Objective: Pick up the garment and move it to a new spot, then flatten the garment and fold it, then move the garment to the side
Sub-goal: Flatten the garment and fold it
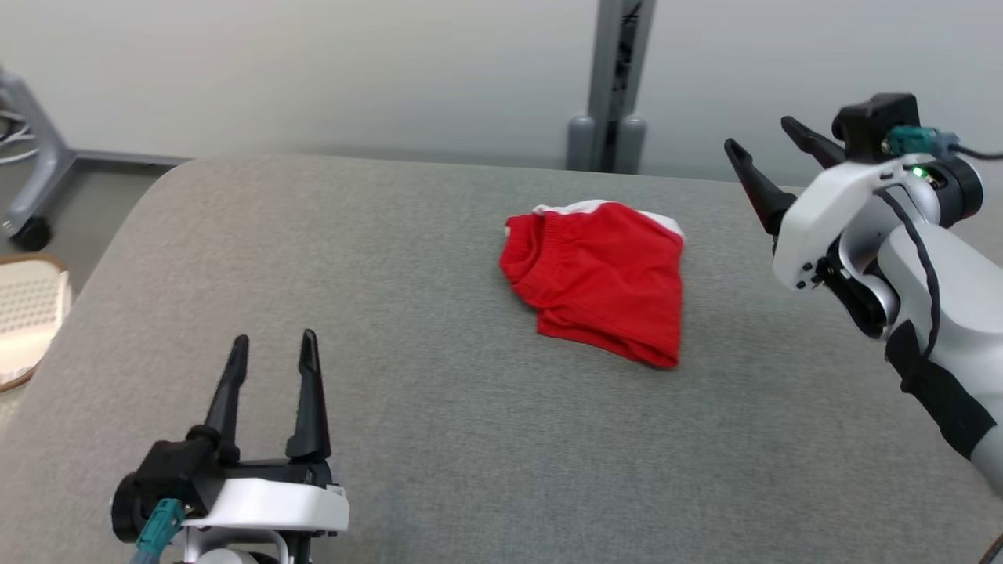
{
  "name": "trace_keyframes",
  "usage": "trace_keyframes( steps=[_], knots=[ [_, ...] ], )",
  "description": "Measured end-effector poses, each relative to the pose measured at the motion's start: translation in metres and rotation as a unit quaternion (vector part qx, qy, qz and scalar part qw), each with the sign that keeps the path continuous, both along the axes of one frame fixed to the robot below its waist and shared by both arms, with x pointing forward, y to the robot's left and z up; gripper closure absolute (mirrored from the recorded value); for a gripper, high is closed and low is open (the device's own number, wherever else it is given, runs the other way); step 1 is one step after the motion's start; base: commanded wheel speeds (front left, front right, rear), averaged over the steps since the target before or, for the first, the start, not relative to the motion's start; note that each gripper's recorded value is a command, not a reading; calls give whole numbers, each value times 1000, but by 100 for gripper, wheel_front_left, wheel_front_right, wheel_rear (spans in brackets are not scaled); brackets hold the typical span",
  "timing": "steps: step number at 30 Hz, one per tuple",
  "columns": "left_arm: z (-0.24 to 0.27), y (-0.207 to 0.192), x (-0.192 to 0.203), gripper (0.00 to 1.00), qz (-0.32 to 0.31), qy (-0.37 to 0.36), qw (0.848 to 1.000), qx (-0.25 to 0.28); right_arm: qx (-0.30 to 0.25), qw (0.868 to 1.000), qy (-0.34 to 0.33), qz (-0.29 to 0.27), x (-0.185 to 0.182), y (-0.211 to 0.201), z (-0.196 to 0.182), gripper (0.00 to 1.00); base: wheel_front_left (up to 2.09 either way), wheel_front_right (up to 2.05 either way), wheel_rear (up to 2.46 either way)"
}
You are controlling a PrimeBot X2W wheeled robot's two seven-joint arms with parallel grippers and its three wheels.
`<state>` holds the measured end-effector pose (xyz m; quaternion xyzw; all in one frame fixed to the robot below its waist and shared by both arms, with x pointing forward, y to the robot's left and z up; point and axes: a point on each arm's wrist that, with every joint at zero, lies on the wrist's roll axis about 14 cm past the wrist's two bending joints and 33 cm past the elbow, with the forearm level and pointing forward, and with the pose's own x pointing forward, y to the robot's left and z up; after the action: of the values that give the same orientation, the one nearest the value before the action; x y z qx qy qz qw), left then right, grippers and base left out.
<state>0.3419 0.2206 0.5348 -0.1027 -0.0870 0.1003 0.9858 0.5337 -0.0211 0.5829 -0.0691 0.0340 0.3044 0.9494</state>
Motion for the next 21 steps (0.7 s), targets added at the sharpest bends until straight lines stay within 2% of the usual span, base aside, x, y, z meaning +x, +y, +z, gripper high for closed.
trace_keyframes(
  steps=[4, 6, 9, 13, 18, 21],
  knots=[
    [9, -6, 11, 0, -14, -14, 1000, 5, 12, 999, -34, -36, -5, -41, 6, 0, 0, 0, 0],
    [11, -10, 15, 0, -21, -18, 1000, 5, -6, 997, -50, -50, -9, -61, 3, 0, 0, 0, 0],
    [14, -13, 20, 0, -29, -22, 999, 4, -5, 996, -58, -72, -17, -82, 1, 0, 0, 0, 0],
    [12, -19, 24, 0, -39, -21, 999, -2, 23, 991, -94, -91, -31, -99, 11, 0, 0, 0, 0],
    [2, -29, 22, 0, -54, -6, 999, -4, 73, 982, -99, -143, -61, -121, -10, 0, 0, 0, 0],
    [-9, -32, 17, 0, -61, 11, 998, -2, 85, 978, -95, -164, -80, -122, -27, 0, 0, 0, 0]
  ],
)
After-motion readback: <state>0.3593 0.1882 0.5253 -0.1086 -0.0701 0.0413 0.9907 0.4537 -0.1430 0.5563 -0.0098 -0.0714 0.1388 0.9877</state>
